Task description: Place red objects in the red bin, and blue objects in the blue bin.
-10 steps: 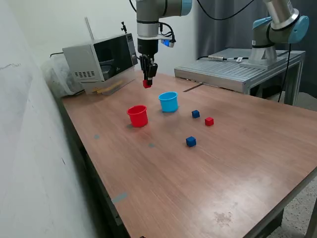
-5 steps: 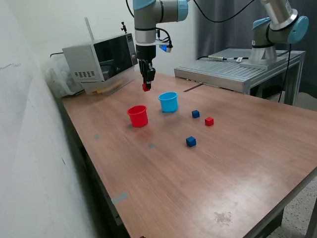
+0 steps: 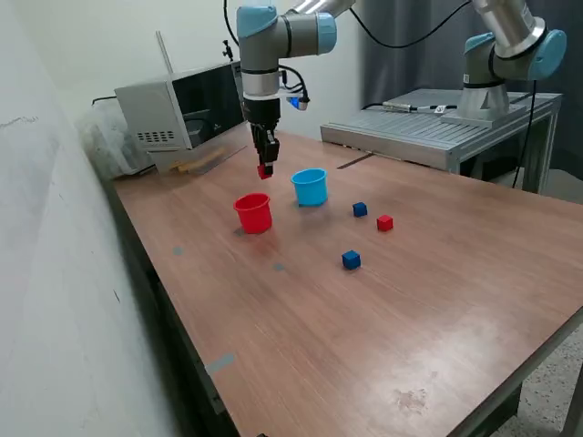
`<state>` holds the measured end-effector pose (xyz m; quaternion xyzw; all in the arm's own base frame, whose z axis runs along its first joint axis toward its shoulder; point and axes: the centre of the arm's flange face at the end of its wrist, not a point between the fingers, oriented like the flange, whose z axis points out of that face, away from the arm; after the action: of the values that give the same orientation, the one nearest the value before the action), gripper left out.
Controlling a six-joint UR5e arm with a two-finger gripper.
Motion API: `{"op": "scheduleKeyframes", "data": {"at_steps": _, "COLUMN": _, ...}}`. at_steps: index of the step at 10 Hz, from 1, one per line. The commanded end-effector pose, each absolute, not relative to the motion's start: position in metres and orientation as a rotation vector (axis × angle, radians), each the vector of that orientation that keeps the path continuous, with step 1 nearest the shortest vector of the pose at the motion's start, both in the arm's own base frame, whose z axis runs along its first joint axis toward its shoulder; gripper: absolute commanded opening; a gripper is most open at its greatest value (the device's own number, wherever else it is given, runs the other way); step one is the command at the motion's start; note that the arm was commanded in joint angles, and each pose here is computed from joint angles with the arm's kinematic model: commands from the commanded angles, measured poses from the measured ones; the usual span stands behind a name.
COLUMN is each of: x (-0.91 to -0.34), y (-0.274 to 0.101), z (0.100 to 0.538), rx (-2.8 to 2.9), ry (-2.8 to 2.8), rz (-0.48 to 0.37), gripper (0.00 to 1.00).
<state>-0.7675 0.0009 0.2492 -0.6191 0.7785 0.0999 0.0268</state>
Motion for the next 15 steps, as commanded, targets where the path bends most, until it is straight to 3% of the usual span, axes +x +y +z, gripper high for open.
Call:
{"op": "scheduleKeyframes", "data": {"at_steps": 1, "x": -0.782, "y": 0.011, "z": 0.24, "rx": -1.902, "ry": 2.417, "rz": 0.318, "gripper": 0.0}}
{"op": "scheduleKeyframes", "data": {"at_steps": 9, "x": -0.789, "y": 0.038, "z": 0.221, "rx": -1.856, "ry": 2.44, "rz": 0.299, "gripper": 0.0}}
{"op": "scheduleKeyframes", "data": {"at_steps": 10, "x": -0.789, "y": 0.036, "z": 0.219, "rx": -1.857, "ry": 2.437, "rz": 0.296, "gripper": 1.0}}
{"op": "scheduleKeyframes", "data": {"at_steps": 15, "x": -0.785, "y": 0.022, "z": 0.204, "rx": -1.869, "ry": 2.407, "rz": 0.262, "gripper": 1.0}}
